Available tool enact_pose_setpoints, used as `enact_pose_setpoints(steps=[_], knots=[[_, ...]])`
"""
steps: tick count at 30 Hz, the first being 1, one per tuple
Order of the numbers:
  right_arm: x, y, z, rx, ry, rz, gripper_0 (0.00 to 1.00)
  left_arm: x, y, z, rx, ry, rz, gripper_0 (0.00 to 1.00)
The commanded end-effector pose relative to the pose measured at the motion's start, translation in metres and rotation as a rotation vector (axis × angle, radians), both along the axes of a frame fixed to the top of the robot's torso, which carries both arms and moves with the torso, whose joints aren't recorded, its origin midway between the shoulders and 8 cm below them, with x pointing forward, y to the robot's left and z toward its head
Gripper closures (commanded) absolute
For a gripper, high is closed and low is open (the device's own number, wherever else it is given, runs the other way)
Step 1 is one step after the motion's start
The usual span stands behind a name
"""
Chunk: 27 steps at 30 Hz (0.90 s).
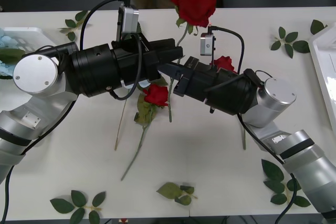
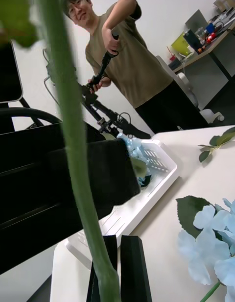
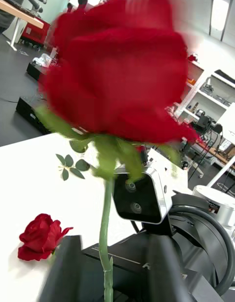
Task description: Place the red flowers into the right box and the blue flowers into the left box. If a person shows an open palm, hand one flower to the person first, then continue sorting.
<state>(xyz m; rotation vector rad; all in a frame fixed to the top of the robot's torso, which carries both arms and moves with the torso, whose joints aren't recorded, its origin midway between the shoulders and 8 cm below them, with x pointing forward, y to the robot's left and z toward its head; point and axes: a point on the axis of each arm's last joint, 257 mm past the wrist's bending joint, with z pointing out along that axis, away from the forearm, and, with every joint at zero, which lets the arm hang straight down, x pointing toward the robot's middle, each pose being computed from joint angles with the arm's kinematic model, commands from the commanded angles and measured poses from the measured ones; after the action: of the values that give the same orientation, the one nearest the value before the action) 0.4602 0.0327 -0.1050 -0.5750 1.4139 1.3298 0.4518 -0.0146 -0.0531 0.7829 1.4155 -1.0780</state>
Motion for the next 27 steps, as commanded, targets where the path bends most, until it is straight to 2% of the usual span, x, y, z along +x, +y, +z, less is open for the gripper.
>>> enact_pose_setpoints(steps=[1, 8, 12, 18, 20, 26, 27], knots=[[-0.003, 0.000, 0.019, 0.018, -0.018, 0.019, 1.00, -0.005, -0.013, 0.020, -0.001, -0.105, -0.019, 0.00], [0.016, -0.053, -0.001, -0.059, -0.006, -0.065, 1.00, -0.002, -0.003, 0.019, 0.007, -0.093, -0.014, 0.00], [0.032, -0.106, -0.024, -0.176, -0.012, -0.156, 1.00, 0.001, 0.017, 0.016, 0.030, -0.071, -0.006, 0.00], [0.052, -0.179, -0.047, -0.303, 0.177, -0.227, 1.00, 0.009, 0.059, 0.010, 0.107, -0.042, 0.023, 0.00], [0.059, -0.209, -0.050, -0.358, 0.235, -0.247, 1.00, 0.012, 0.075, 0.001, 0.146, -0.003, 0.038, 0.00], [0.082, -0.306, -0.047, -0.516, 0.385, -0.337, 1.00, 0.009, 0.116, -0.048, 0.262, 0.215, 0.082, 0.00], [0.082, -0.306, -0.047, -0.516, 0.385, -0.337, 1.00, 0.009, 0.116, -0.048, 0.262, 0.215, 0.082, 0.00]])
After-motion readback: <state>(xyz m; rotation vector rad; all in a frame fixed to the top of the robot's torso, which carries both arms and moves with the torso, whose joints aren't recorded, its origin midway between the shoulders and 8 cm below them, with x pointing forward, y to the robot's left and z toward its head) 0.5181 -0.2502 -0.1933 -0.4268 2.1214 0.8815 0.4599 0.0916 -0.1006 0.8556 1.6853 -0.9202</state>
